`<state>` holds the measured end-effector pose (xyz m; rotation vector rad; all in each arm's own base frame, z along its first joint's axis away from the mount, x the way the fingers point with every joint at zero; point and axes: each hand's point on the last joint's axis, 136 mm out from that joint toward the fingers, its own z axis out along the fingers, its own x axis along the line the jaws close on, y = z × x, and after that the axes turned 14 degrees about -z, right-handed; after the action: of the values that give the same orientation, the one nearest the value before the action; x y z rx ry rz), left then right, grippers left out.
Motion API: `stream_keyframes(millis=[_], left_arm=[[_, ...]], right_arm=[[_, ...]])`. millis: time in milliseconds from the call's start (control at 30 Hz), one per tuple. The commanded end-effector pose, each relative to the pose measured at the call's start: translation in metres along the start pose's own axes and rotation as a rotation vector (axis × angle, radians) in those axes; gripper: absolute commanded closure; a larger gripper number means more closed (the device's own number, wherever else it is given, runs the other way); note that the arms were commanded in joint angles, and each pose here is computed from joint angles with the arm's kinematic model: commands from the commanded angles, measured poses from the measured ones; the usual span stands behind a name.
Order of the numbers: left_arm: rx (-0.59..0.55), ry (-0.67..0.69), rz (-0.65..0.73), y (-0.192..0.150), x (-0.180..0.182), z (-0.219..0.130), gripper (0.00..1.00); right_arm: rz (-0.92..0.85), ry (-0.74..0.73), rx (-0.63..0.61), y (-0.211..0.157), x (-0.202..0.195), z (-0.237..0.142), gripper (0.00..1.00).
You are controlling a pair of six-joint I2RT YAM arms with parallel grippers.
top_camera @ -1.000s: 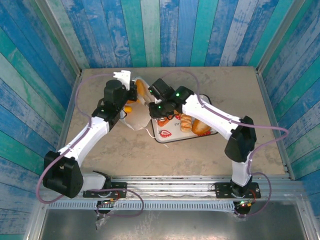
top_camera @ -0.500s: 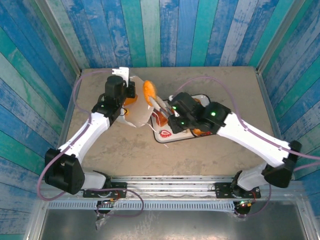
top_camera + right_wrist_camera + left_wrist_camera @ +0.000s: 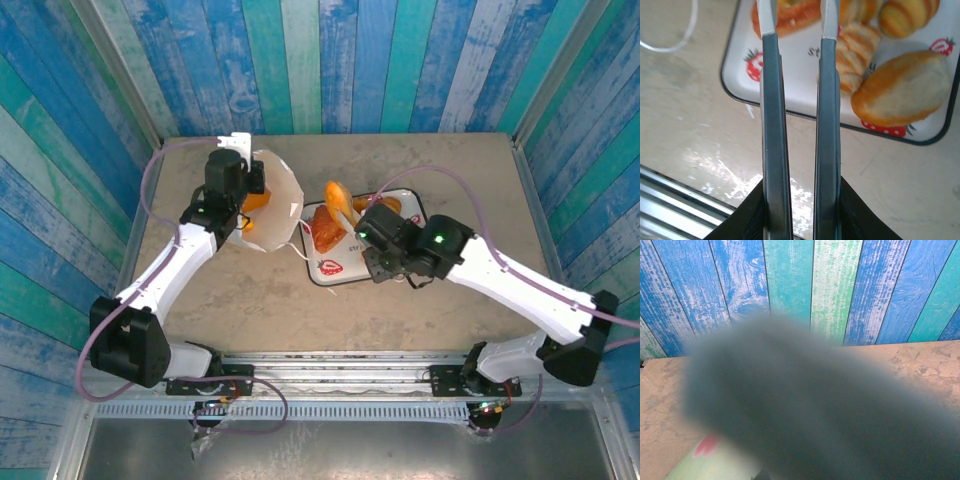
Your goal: Take the fake bread out of the paper bag
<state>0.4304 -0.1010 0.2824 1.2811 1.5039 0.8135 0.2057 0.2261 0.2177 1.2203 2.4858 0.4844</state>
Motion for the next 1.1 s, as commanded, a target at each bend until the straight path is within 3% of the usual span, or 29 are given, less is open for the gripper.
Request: stream_keyframes(millis=[0,367,1067], left_arm=[[-0.024,-0.011,-0.016,0.009,-0.001,-0.007,1.0],[-0.031,-0.02,-0.022,0.007,0.0,-0.007,1.0],[-0.032,-0.032,-0.019,0.002,0.0,-0.008,1.0]], right_arm=[[-0.012,-0.087,0.084,-0.015,-0.004,0.012,0.87],[-0.038,-0.142,0.278,-0.048,0.019,0.031,0.84],[-0.107,-0.262,0.448,-0.057,0.028,0.052,0.77]])
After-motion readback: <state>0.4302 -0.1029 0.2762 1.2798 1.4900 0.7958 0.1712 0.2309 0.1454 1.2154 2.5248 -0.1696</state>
